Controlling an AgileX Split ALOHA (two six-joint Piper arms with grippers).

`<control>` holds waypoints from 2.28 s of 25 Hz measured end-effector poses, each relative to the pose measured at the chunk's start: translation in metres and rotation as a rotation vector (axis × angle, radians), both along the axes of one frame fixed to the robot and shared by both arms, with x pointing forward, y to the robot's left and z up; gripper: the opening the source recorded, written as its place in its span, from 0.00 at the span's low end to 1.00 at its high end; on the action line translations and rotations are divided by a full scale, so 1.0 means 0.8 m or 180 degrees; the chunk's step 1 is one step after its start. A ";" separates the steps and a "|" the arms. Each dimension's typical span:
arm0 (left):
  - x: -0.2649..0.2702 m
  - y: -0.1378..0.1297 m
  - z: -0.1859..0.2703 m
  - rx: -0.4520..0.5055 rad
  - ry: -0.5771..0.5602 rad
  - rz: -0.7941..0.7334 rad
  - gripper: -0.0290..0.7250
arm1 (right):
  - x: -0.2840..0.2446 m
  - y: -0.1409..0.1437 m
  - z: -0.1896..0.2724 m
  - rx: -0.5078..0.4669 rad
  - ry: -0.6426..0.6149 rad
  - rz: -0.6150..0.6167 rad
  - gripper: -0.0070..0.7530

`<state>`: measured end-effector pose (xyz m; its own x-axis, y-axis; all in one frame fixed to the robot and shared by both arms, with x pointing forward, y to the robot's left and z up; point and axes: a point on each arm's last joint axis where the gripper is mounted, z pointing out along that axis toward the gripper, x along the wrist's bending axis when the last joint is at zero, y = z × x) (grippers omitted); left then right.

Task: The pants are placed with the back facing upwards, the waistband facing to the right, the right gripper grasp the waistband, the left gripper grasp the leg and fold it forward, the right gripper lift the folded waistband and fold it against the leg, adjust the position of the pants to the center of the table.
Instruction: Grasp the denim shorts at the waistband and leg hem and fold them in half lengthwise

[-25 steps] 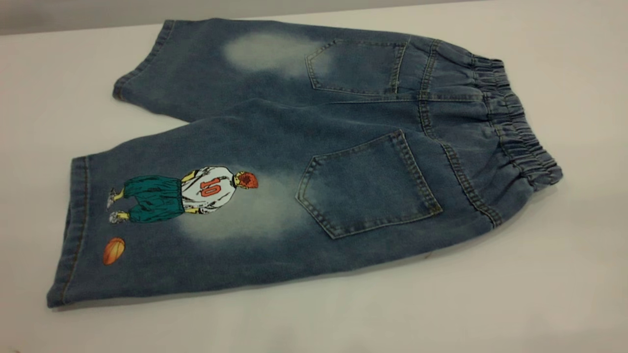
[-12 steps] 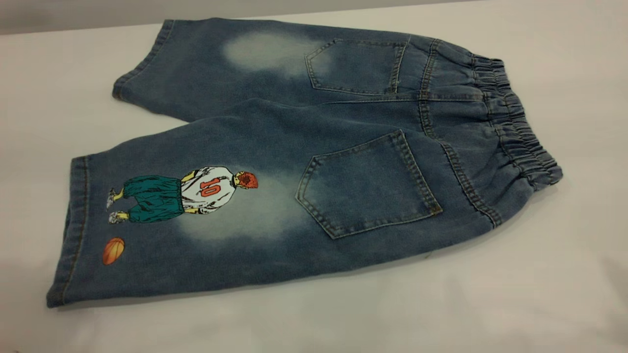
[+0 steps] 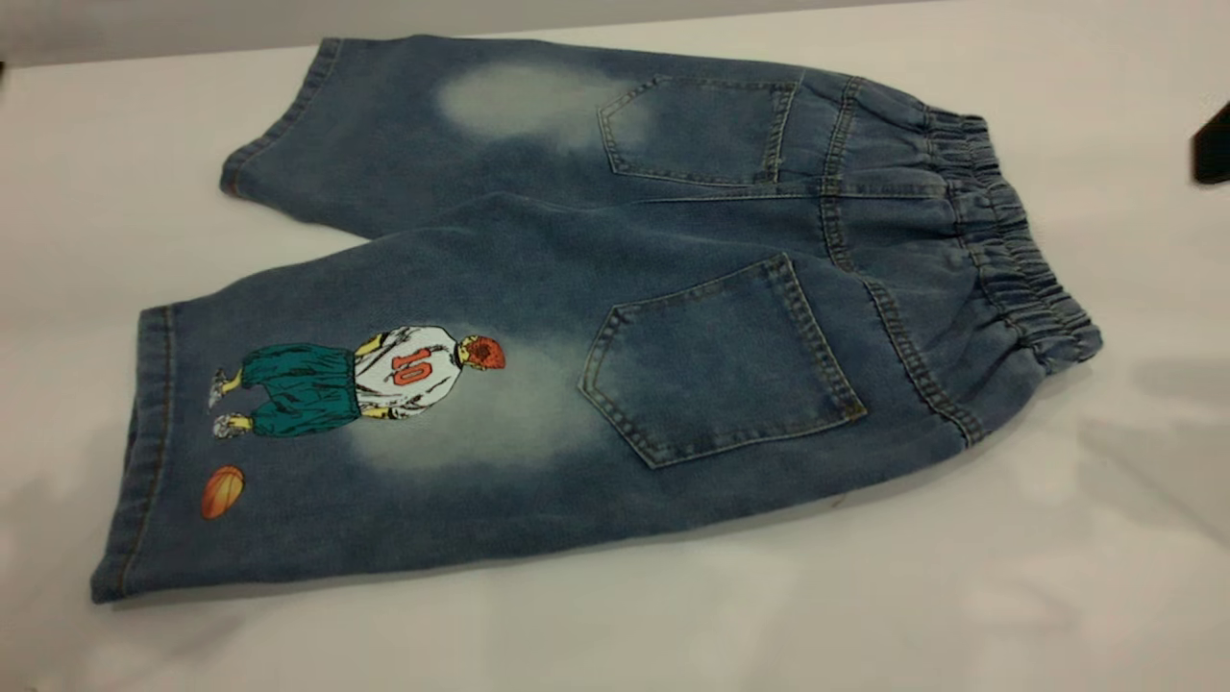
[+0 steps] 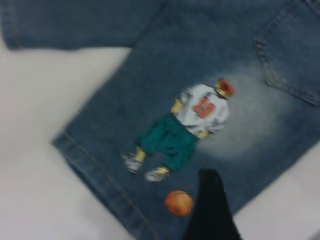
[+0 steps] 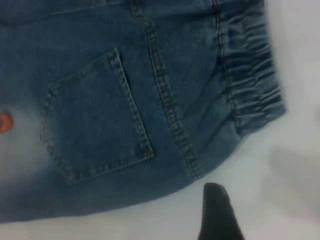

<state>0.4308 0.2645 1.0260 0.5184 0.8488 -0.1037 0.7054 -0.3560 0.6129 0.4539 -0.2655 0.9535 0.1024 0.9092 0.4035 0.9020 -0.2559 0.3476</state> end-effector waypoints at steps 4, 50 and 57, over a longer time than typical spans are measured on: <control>0.012 -0.015 -0.018 0.0091 0.0081 -0.0294 0.65 | 0.010 0.005 -0.025 0.0125 0.0183 0.0079 0.50; 0.019 -0.058 -0.027 0.0155 -0.0086 -0.0648 0.65 | 0.072 -0.045 -0.148 0.1047 0.0705 -0.0356 0.50; 0.019 -0.058 -0.027 0.0155 -0.0086 -0.0648 0.65 | 0.076 -0.047 -0.153 0.1000 0.0710 -0.0344 0.50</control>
<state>0.4460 0.2183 1.0043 0.6818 0.7299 -0.0487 0.5994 -0.5192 0.6092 0.5149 -0.3029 0.8309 0.3073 0.7243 0.6173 0.9086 -0.4161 0.0359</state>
